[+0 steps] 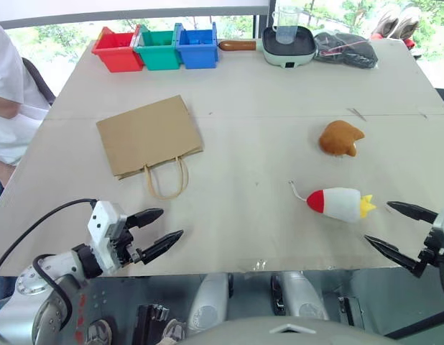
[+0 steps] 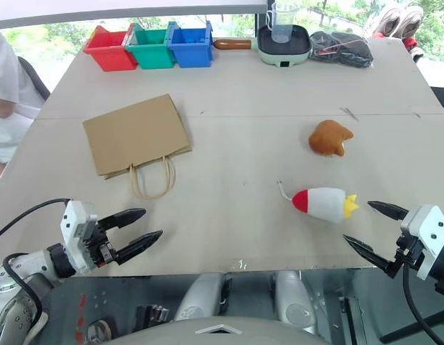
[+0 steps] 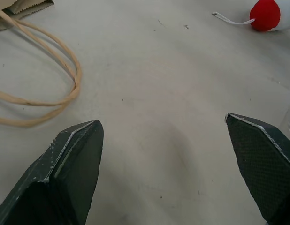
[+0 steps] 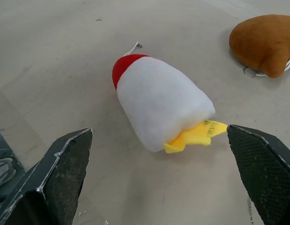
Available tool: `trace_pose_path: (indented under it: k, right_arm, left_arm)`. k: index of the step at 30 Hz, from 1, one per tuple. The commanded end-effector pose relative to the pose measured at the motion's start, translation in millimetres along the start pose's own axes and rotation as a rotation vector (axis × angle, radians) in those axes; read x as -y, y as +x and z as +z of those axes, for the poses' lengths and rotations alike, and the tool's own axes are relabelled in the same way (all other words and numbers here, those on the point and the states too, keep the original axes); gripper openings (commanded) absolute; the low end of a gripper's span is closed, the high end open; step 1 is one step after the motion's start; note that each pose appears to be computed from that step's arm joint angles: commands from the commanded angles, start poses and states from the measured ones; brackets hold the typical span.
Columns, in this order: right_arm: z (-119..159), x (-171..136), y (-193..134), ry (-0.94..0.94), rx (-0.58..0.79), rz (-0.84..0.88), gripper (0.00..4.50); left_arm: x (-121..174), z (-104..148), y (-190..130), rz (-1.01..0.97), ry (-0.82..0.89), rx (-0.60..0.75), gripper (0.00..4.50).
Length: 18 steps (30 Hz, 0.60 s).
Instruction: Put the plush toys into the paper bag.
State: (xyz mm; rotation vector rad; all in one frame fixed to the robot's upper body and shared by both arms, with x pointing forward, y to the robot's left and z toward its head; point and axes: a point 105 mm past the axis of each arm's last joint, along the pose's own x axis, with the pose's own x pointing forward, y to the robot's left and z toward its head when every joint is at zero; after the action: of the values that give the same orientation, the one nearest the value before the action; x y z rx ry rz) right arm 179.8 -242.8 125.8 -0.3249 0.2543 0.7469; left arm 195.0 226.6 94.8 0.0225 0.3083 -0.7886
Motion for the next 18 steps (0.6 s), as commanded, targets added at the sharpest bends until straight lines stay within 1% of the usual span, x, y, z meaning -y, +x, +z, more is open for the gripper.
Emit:
trace_pose_path:
  k: [1,2,4,7,10,14,15,18]
  right_arm:
    - [24,-5,11,-0.058,0.087,0.027,4.5]
    - [38,-13,23,-0.075,0.145,0.062,4.5]
    - [59,-29,40,-0.092,0.219,0.143,4.5]
    - [76,-48,56,-0.103,0.274,0.25,4.5]
    - [84,-58,64,-0.108,0.312,0.29,4.5]
    - [90,-64,72,-0.114,0.342,0.311,4.5]
    - [91,-66,74,-0.113,0.353,0.312,4.5]
    - [90,-67,79,-0.121,0.36,0.311,4.5]
  left_arm:
    - [-15,17,-5,0.057,0.104,0.043,4.49]
    - [-25,24,-7,0.102,0.158,0.058,4.49]
    - [-44,37,-14,0.167,0.26,0.075,4.49]
    - [-70,48,-29,0.223,0.449,0.04,4.49]
    - [-81,47,-36,0.21,0.589,-0.023,4.49]
    - [-93,46,-38,0.201,0.705,-0.068,4.49]
    - [-98,47,-36,0.205,0.762,-0.088,4.49]
    - [-101,45,-10,0.159,0.912,-0.119,4.49]
